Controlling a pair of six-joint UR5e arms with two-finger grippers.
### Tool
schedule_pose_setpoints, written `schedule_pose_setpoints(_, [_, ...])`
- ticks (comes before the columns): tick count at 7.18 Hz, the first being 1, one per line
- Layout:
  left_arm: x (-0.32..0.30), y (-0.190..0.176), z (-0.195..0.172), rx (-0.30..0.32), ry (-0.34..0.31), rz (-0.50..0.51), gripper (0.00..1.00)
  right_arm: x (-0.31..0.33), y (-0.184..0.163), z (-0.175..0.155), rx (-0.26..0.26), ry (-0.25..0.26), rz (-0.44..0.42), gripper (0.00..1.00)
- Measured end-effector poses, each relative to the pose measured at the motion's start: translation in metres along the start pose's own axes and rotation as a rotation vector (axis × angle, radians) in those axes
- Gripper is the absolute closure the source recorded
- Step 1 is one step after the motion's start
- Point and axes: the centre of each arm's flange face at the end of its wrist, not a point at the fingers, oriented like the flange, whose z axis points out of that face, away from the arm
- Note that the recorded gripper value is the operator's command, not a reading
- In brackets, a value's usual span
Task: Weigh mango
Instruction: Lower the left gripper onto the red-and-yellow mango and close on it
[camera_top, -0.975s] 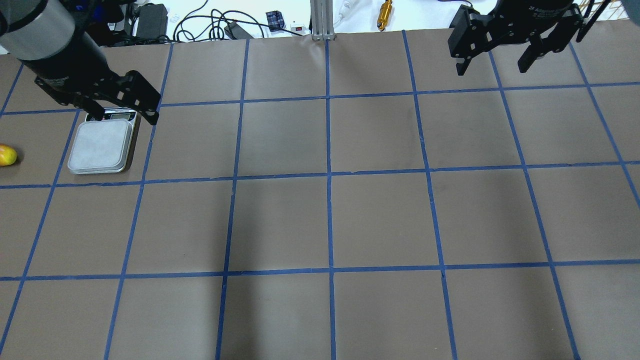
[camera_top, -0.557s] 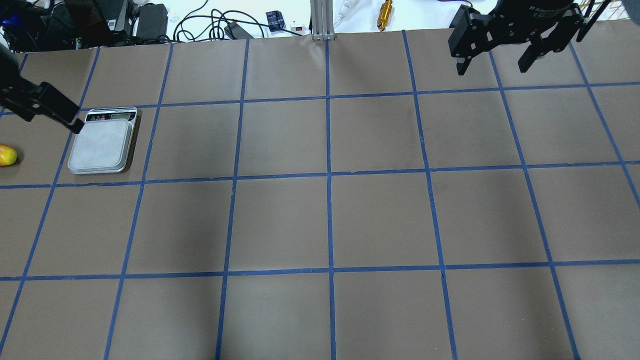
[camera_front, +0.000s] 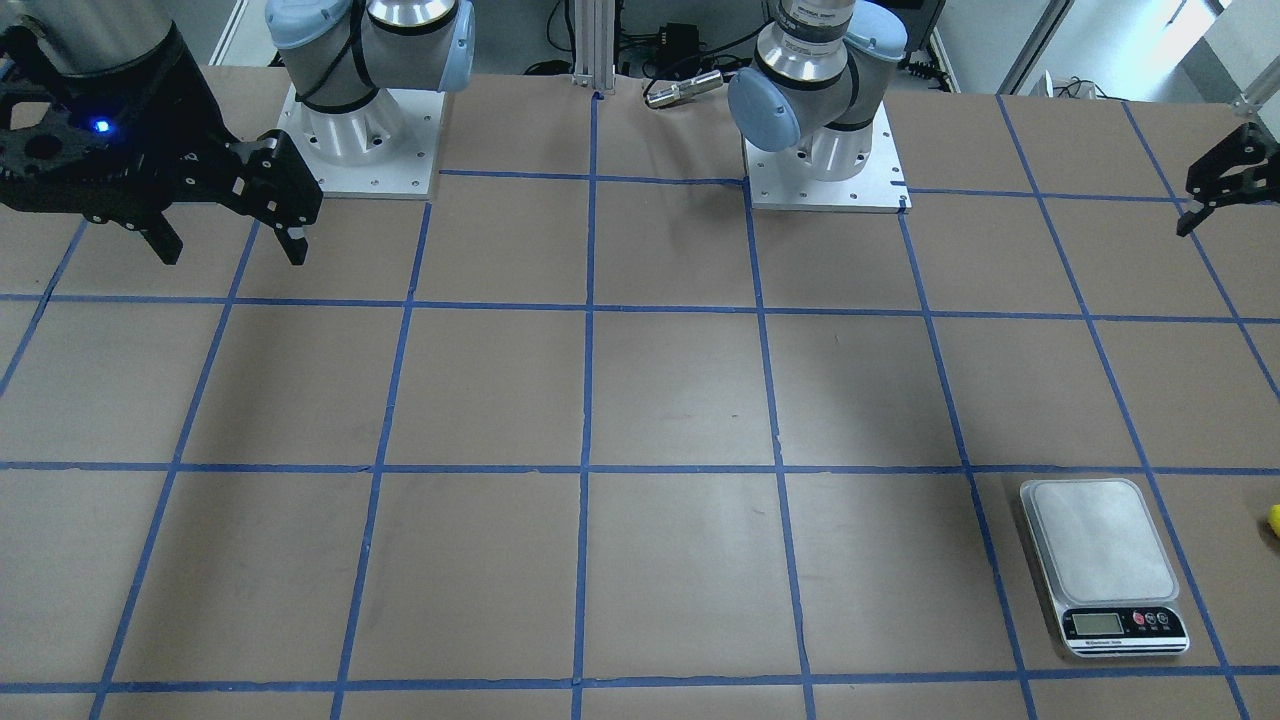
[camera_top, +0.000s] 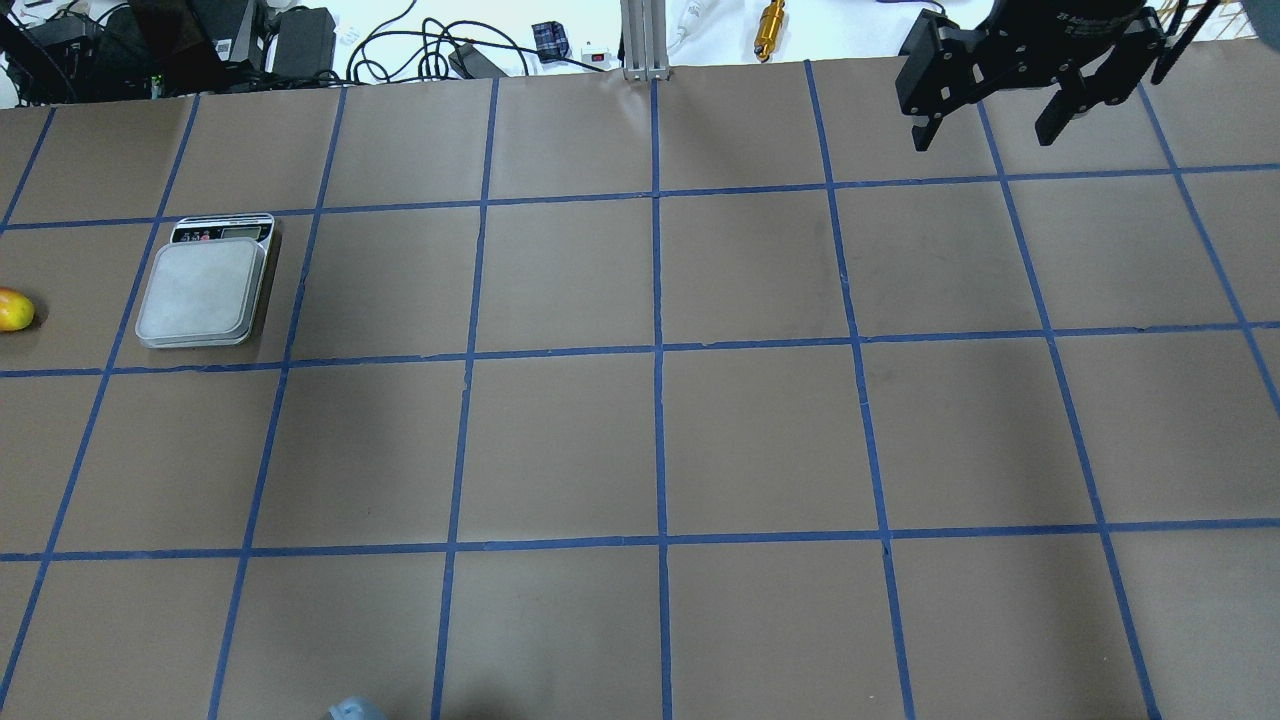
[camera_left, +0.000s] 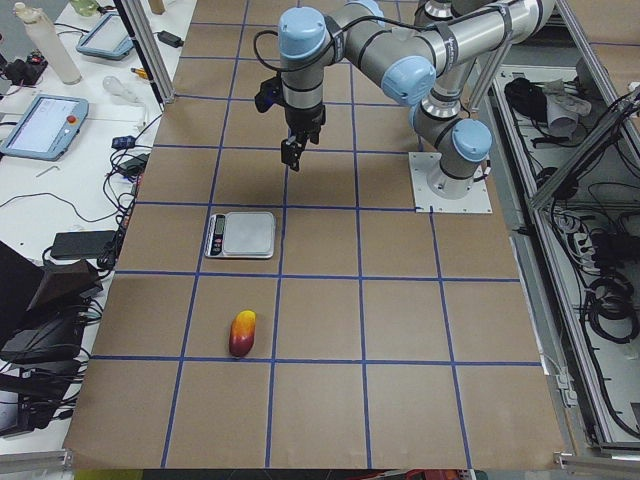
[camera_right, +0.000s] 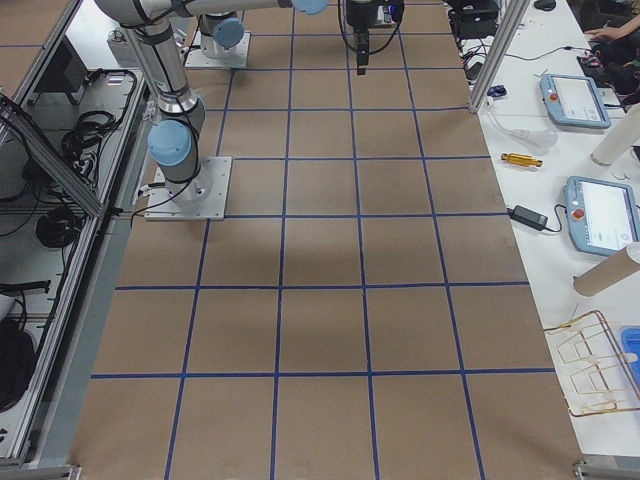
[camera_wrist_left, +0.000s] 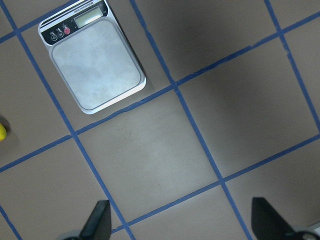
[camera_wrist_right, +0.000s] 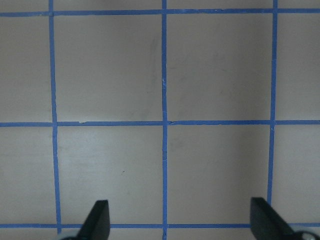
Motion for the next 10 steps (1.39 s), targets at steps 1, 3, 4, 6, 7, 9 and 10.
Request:
schedule_pose_setpoints(1, [-0.031, 0.011, 0.01, 0.001, 0.01, 0.077, 0.0, 0.0, 0.0, 0.0, 0.0, 0.0, 0.0, 0.0])
schedule_pose_setpoints(3, [-0.09, 0.012, 0.051, 0.0, 0.005, 0.282, 0.0, 0.0, 0.0, 0.0, 0.0, 0.0, 0.0, 0.0])
schedule_pose_setpoints(4, [-0.116, 0.012, 0.076, -0.002, -0.009, 0.39, 0.0, 0.0, 0.0, 0.0, 0.0, 0.0, 0.0, 0.0])
schedule_pose_setpoints(6, [-0.16, 0.017, 0.123, -0.005, -0.044, 0.539, 0.0, 0.0, 0.0, 0.0, 0.0, 0.0, 0.0, 0.0])
schedule_pose_setpoints(7, [-0.181, 0.025, 0.143, -0.007, -0.059, 0.577, 0.0, 0.0, 0.0, 0.0, 0.0, 0.0, 0.0, 0.0])
schedule_pose_setpoints(9, [-0.23, 0.037, 0.171, -0.011, -0.086, 0.651, 0.01, 0.0, 0.0, 0.0, 0.0, 0.0, 0.0, 0.0])
schedule_pose_setpoints(10, [-0.253, 0.04, 0.182, -0.014, -0.094, 0.702, 0.01, 0.0, 0.0, 0.0, 0.0, 0.0, 0.0, 0.0])
